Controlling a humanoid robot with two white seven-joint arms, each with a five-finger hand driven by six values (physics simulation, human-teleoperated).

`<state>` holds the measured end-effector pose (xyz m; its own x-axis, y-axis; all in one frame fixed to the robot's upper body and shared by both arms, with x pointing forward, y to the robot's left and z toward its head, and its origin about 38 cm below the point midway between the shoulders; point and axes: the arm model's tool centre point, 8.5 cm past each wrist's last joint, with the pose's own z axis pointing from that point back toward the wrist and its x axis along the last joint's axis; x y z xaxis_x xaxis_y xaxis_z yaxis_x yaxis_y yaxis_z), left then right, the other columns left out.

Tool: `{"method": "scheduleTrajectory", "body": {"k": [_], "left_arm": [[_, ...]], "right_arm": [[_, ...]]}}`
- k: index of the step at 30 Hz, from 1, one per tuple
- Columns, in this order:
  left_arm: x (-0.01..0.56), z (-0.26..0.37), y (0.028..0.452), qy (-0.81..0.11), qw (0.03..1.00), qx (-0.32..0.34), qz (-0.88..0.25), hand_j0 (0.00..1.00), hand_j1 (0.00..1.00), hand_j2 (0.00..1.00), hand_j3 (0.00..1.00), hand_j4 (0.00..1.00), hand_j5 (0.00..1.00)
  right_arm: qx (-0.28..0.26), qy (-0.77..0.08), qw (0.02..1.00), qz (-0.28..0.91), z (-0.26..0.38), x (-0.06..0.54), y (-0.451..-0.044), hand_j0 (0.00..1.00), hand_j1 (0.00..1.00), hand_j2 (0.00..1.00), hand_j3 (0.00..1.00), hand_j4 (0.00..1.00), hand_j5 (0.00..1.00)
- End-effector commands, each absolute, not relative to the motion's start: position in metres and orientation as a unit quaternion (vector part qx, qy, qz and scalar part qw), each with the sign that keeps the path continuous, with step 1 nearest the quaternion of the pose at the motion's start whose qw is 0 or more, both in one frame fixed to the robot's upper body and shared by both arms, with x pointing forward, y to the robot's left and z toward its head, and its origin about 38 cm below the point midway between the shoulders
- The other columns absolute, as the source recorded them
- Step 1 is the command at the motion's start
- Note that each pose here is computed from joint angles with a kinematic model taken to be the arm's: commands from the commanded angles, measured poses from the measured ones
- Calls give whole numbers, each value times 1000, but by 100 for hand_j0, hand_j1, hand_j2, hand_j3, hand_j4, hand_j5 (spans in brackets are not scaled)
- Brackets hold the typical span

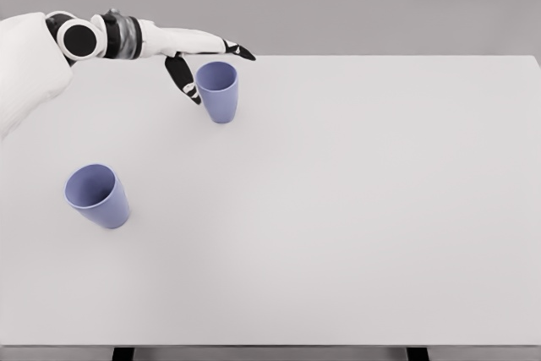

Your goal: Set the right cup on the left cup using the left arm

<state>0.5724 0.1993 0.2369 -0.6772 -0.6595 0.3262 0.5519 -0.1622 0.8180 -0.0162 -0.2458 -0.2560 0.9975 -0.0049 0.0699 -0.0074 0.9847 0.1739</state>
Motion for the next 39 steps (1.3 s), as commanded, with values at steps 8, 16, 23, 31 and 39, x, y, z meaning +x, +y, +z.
{"method": "scheduleTrajectory", "body": {"k": [8,16,23,31,39], "left_arm": [[576,230,189,-509,392,68,-763,100,100,100,100,100,100],[573,219,192,-504,398,63,-764,69,69,69,69,69,69],[572,216,200,-501,404,63,-763,54,54,54,54,54,54],[541,269,241,-548,351,63,-756,54,54,54,54,54,54],[455,327,318,-575,323,58,-750,54,54,54,54,54,54]], "right_arm": [[88,-35,996,1,-256,-16,-246,100,100,100,100,100,100],[88,-35,996,1,-256,-16,-246,100,100,100,100,100,100],[88,-35,996,1,-256,-16,-246,100,100,100,100,100,100],[88,-35,996,1,-256,-16,-246,100,100,100,100,100,100],[87,-35,996,0,-256,-16,-246,100,100,100,100,100,100]]}}
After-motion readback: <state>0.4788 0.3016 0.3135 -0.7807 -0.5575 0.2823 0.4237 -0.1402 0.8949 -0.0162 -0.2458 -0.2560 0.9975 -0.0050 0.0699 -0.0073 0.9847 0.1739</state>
